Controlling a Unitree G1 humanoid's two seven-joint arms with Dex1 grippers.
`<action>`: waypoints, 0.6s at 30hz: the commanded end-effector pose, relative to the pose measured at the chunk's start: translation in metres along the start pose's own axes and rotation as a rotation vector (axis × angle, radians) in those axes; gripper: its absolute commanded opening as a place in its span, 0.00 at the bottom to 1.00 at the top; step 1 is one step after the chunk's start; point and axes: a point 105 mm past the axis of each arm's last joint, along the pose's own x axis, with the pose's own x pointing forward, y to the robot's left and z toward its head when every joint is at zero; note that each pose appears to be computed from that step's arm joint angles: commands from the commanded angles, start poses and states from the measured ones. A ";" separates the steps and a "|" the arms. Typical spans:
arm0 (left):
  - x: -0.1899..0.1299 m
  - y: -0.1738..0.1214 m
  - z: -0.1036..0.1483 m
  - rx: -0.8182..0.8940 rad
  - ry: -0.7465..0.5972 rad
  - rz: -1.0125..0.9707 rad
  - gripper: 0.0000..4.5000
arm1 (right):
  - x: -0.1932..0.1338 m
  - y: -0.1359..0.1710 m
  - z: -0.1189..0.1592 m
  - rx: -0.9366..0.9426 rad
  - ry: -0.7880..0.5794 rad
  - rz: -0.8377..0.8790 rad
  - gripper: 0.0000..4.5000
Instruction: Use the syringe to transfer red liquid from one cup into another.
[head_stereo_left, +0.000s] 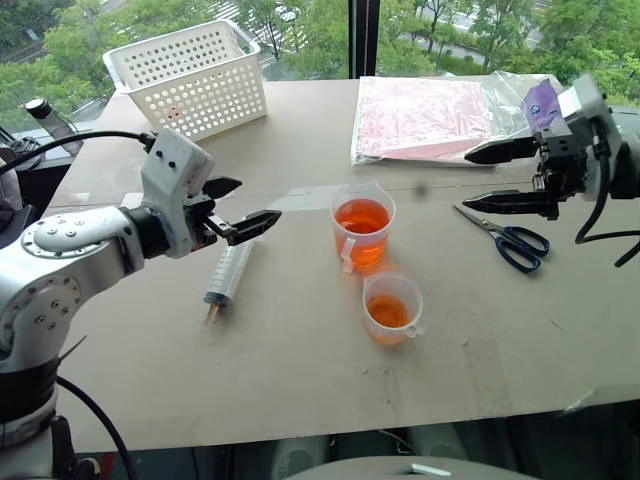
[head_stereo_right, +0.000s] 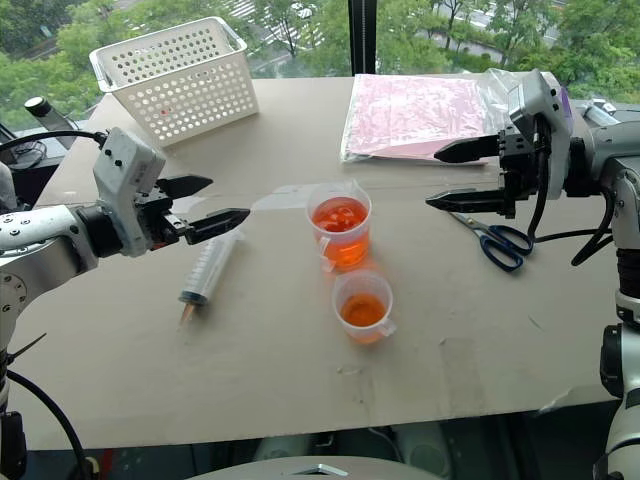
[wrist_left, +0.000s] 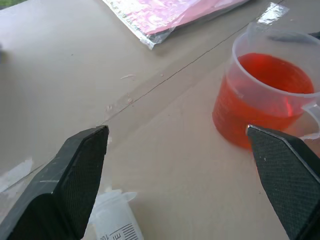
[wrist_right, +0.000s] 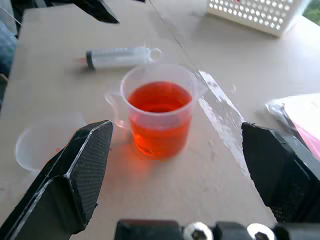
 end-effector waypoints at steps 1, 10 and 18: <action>-0.003 0.007 0.000 -0.060 0.057 0.099 1.00 | -0.001 0.021 0.016 -0.048 -0.103 0.070 0.97; -0.002 0.041 -0.043 -0.247 0.328 0.348 1.00 | 0.004 0.027 0.008 -0.142 -0.113 0.087 0.97; 0.007 0.035 -0.052 -0.271 0.418 0.320 1.00 | 0.002 0.029 0.015 -0.170 0.078 0.026 0.97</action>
